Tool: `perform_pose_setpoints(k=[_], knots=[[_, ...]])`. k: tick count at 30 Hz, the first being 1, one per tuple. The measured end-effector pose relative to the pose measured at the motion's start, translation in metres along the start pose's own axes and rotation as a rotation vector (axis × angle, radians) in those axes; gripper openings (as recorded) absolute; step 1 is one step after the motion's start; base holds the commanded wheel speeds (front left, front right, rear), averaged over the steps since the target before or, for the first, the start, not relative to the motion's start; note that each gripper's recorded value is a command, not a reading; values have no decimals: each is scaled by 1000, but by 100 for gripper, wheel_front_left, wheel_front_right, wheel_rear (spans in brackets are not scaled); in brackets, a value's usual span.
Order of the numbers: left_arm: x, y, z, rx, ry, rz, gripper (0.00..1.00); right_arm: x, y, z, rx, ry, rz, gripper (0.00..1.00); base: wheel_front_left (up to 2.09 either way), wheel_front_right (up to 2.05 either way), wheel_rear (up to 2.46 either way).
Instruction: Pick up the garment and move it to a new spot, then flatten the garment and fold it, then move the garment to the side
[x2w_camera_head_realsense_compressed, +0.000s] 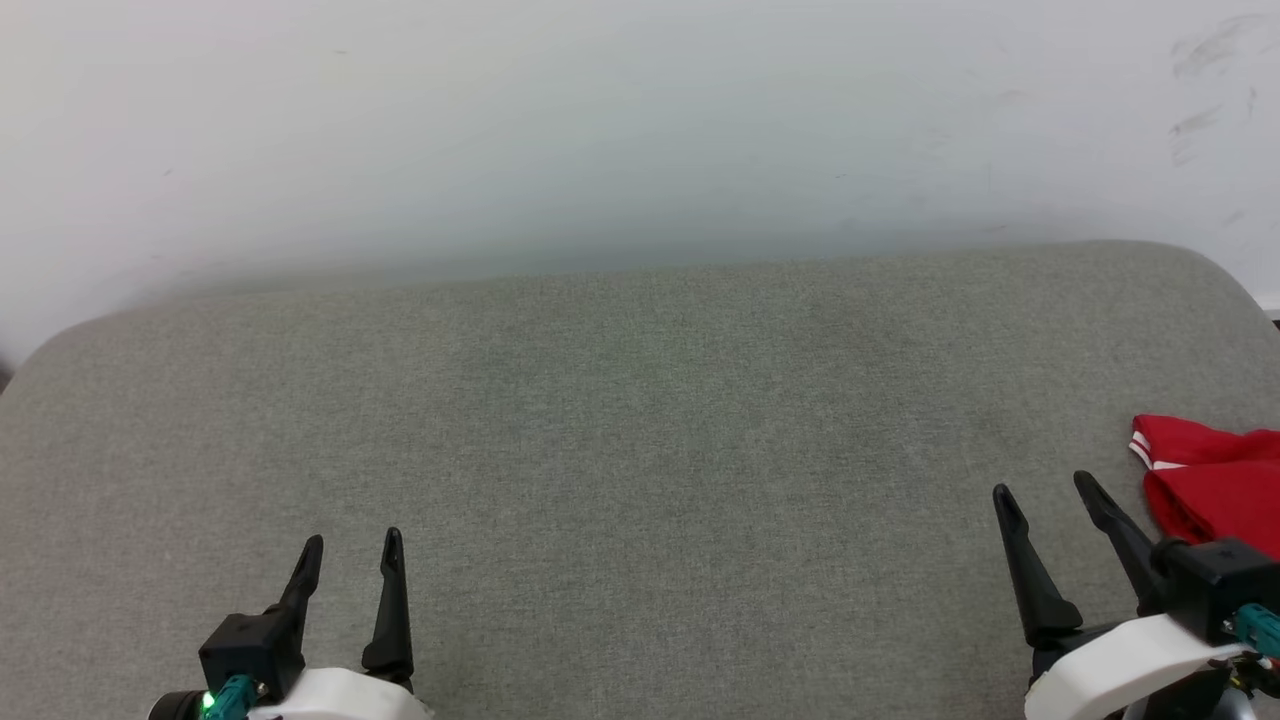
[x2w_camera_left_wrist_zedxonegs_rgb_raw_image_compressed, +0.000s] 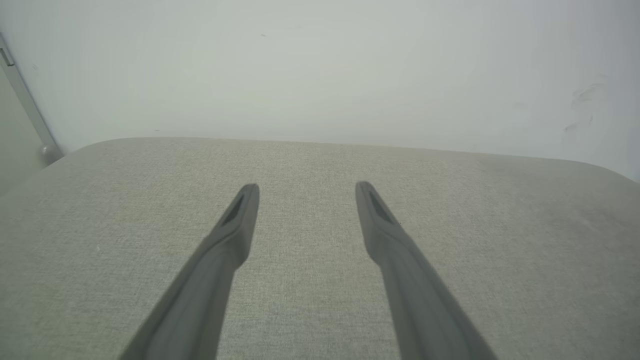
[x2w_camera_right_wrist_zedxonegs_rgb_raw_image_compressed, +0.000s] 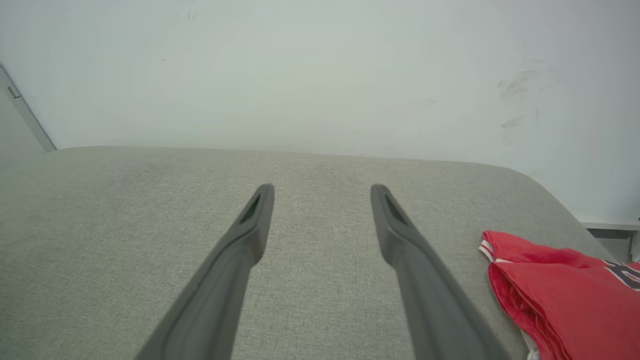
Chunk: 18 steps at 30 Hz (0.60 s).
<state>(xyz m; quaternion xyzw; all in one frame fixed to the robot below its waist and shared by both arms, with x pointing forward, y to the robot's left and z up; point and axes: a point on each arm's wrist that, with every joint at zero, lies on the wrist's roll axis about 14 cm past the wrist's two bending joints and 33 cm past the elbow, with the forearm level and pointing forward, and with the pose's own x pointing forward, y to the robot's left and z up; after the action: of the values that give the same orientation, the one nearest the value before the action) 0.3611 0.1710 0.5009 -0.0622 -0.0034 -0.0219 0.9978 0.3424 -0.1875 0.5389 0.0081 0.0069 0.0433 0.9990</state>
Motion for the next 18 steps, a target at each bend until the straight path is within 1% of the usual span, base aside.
perform_pose_setpoints(k=[14,15,18], knots=[[-1,4,-3,-3,7,14,100,3,2,-2,2,7,14,100,0,0,0],[-3,4,-6,-3,19,14,0,2,3,-6,5,19,14,0,0,0,0],[-8,3,-19,-18,59,22,0,-1,3,-19,21,58,13,0,0,0,0]])
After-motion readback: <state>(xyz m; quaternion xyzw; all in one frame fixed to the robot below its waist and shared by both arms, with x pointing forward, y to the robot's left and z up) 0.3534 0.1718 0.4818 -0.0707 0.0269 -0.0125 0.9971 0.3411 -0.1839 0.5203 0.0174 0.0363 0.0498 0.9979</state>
